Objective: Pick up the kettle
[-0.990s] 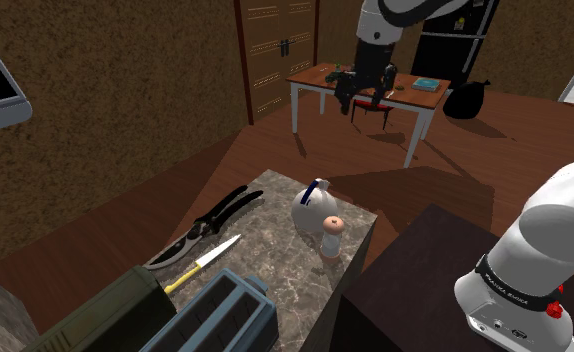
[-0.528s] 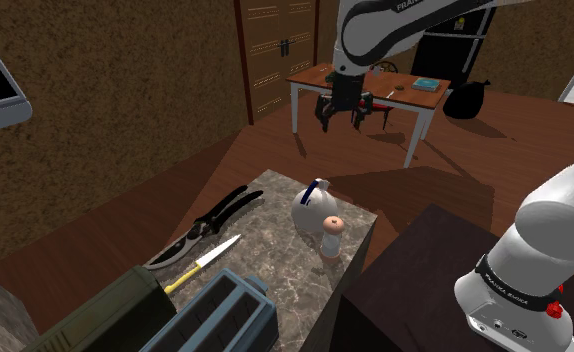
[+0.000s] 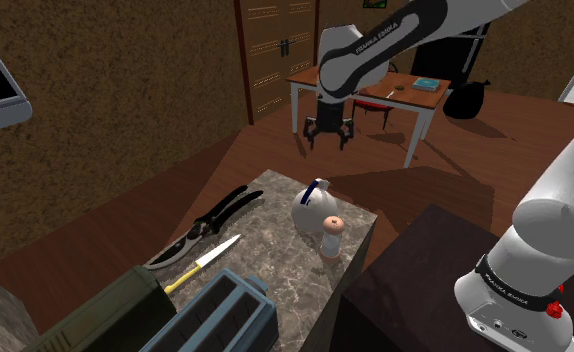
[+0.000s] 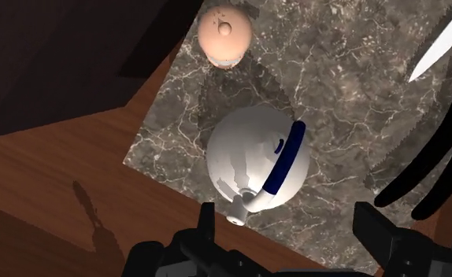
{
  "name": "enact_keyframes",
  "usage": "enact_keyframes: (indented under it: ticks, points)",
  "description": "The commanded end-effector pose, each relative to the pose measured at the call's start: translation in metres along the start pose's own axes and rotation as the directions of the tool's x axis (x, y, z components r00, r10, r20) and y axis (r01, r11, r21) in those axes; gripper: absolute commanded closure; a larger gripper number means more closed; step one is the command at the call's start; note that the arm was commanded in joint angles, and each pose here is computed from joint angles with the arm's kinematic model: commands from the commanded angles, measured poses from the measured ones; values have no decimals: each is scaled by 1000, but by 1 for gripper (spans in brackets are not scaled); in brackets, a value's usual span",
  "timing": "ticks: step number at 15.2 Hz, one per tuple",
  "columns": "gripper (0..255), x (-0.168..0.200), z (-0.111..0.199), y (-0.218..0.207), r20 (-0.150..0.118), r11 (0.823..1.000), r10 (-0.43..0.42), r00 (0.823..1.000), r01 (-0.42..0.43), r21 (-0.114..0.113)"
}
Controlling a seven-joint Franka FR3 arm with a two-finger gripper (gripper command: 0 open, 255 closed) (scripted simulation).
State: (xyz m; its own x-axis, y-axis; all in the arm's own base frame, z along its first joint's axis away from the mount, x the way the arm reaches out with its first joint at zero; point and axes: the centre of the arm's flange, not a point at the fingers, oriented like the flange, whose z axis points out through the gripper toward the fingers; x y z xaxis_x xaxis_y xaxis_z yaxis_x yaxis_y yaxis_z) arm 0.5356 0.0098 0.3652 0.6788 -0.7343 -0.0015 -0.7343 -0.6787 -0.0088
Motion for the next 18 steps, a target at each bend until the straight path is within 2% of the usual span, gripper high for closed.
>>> enact_keyframes:
  ticks: [1, 3, 6, 9, 13, 18]
  points:
    - [0, 14, 23, -4, 15, 997, 75, 997, -75, -4]
    - [0, 29, 47, -9, 30, 989, 145, 989, -145, -8]
    - [0, 50, 82, -13, 51, 969, 249, 967, -248, -18]
    - [0, 71, 118, -16, 71, 937, 350, 934, -349, -29]
    - [0, 95, 161, -16, 93, 885, 466, 880, -464, -46]
    - [0, 95, 187, -15, 93, 885, 466, 880, -464, -46]
